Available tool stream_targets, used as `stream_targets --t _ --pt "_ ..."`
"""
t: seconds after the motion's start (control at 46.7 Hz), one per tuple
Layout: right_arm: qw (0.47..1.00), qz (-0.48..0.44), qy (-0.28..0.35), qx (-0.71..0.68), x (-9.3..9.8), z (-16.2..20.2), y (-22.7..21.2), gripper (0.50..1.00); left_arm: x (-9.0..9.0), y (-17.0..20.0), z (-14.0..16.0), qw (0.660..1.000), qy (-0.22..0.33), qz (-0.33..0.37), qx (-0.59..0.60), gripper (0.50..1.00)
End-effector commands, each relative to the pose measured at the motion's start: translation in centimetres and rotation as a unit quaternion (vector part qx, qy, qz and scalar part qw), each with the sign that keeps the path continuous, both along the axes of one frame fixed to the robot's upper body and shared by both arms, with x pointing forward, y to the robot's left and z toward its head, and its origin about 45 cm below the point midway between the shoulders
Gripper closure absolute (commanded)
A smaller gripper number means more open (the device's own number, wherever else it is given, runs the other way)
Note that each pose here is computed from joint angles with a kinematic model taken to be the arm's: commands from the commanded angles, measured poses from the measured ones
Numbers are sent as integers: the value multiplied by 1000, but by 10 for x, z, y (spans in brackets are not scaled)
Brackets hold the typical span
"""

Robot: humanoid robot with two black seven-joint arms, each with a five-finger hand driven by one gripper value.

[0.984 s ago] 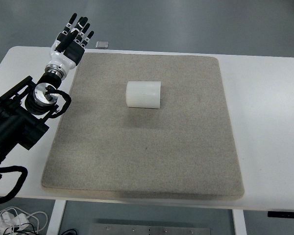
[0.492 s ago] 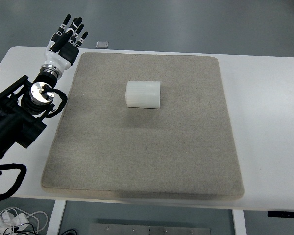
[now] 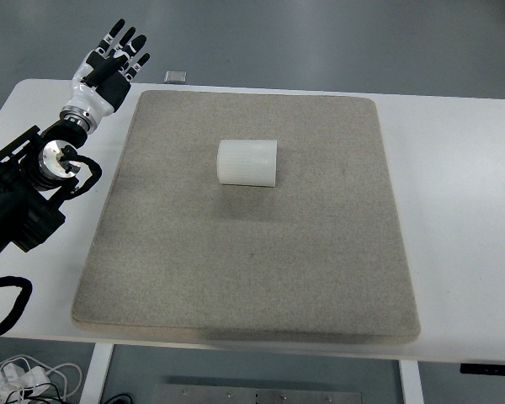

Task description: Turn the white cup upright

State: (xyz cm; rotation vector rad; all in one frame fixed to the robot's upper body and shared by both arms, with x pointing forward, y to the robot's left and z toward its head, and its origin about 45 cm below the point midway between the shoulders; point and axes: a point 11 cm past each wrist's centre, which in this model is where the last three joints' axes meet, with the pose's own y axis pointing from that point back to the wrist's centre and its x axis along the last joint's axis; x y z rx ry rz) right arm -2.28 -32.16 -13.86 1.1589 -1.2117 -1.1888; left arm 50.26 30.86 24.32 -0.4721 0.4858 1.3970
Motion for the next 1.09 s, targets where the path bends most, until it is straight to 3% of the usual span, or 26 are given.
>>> stream_targets --t 0.0,0.235,0.535,0.706,0.877,1.07 --pt "1000 0 0 0 0 0 0 548 4 -5 10 1000 -11 -10 19 512" --pt "1000 0 0 -1 0 0 0 548 15 -15 49 991 -54 -46 117 506" --pt "1000 0 0 -1 0 0 0 548 8 -37 68 959 -78 -125 242 508" --pt "1000 0 0 0 0 0 0 548 2 -53 73 926 -93 -169 325 510" --pt "1000 0 0 -1 0 0 0 548 -5 -68 72 872 -112 -208 428 525" --pt "1000 0 0 -1 1 0 0 548 -17 -86 62 823 -85 -257 499 534"
